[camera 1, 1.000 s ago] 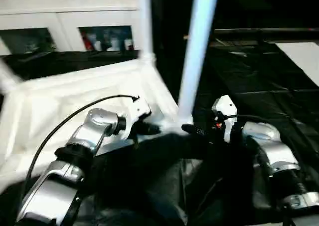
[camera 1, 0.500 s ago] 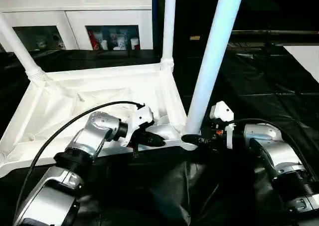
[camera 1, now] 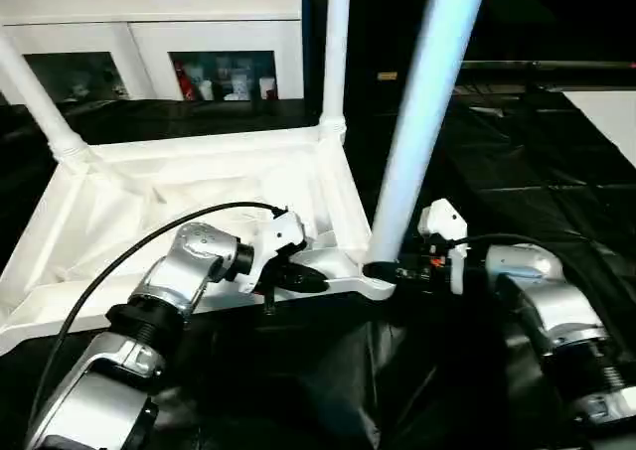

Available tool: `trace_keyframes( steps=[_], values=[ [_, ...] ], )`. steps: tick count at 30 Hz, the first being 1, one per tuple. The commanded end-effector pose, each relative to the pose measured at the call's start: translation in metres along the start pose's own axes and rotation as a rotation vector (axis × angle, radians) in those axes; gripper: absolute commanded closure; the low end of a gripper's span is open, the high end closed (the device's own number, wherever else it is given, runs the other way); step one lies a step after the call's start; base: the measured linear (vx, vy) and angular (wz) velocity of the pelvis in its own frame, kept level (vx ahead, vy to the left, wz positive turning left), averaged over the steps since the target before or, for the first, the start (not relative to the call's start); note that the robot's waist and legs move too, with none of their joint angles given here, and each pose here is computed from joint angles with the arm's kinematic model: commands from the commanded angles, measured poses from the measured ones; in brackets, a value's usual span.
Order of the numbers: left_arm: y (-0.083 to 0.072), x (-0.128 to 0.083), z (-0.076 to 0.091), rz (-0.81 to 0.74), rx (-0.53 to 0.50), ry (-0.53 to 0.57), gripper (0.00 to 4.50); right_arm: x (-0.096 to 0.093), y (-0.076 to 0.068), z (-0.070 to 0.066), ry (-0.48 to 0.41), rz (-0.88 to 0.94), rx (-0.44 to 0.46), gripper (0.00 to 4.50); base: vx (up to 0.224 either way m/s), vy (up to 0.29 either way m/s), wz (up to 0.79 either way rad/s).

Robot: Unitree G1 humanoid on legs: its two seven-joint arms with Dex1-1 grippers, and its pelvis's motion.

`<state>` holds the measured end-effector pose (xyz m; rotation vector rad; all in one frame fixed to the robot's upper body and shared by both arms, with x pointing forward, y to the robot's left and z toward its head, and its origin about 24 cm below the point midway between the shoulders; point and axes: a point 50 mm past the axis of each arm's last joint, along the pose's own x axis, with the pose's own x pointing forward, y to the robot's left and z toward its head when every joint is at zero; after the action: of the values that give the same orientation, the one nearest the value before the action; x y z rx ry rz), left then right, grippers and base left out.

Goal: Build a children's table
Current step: Rotate leg to tighten

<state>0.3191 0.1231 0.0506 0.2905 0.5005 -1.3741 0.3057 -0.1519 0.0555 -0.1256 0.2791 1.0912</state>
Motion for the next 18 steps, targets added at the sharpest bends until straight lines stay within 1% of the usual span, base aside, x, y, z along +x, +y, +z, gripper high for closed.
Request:
trace_keyframes(
  steps=[1, 3, 4, 6, 8, 9, 10, 12, 13, 14, 16, 17, 18],
  values=[
    [0.004, 0.009, 0.013, 0.051, -0.002, -0.047, 4.5, 0.008, -0.004, -0.018, 0.028, -0.138, 0.107, 2.5, 0.0, 0.0, 0.0],
    [0.009, 0.012, 0.014, 0.113, -0.019, -0.05, 4.5, 0.012, -0.006, -0.02, 0.016, -0.203, 0.138, 2.5, 0.0, 0.0, 0.0],
    [0.02, 0.017, 0.017, 0.257, -0.081, -0.06, 4.5, 0.021, -0.01, -0.022, -0.015, -0.346, 0.205, 2.5, 0.0, 0.0, 0.0],
    [0.023, 0.019, 0.018, 0.311, -0.103, -0.062, 4.5, 0.024, -0.012, -0.023, -0.024, -0.401, 0.234, 2.5, 0.0, 0.0, 0.0],
    [0.033, 0.025, 0.022, 0.487, -0.186, -0.071, 4.5, 0.036, -0.018, -0.025, -0.058, -0.608, 0.378, 2.5, 0.0, 0.0, 0.0],
    [0.036, 0.026, 0.023, 0.529, -0.193, -0.072, 4.5, 0.04, -0.017, -0.023, -0.063, -0.626, 0.394, 2.5, 0.0, 0.0, 0.0],
    [0.036, 0.026, 0.023, 0.529, -0.193, -0.072, 4.5, 0.04, -0.017, -0.023, -0.063, -0.626, 0.394, 2.5, 0.0, 0.0, 0.0],
    [0.038, 0.03, 0.029, 0.593, -0.201, -0.093, 4.5, 0.051, -0.018, -0.017, -0.065, -0.703, 0.397, 2.5, 0.0, 0.0, 0.0],
    [0.038, 0.033, 0.032, 0.608, -0.191, -0.095, 4.5, 0.057, -0.018, -0.013, -0.053, -0.71, 0.367, 2.5, 0.0, 0.0, 0.0],
    [0.036, 0.037, 0.034, 0.584, -0.176, -0.092, 4.5, 0.062, -0.017, -0.008, -0.049, -0.693, 0.311, 2.5, 0.0, 0.0, 0.0],
    [0.034, 0.041, 0.035, 0.557, -0.153, -0.079, 4.5, 0.065, -0.014, -0.002, -0.08, -0.642, 0.286, 2.5, 0.0, 0.0, 0.0],
    [0.033, 0.041, 0.034, 0.523, -0.134, -0.06, 4.5, 0.065, -0.013, 0.002, -0.112, -0.603, 0.262, 2.5, 0.0, 0.0, 0.0],
    [0.032, 0.041, 0.032, 0.499, -0.128, -0.053, 4.5, 0.064, -0.012, 0.003, -0.125, -0.572, 0.25, 2.16, 0.0, 0.0, 0.0]
  ],
)
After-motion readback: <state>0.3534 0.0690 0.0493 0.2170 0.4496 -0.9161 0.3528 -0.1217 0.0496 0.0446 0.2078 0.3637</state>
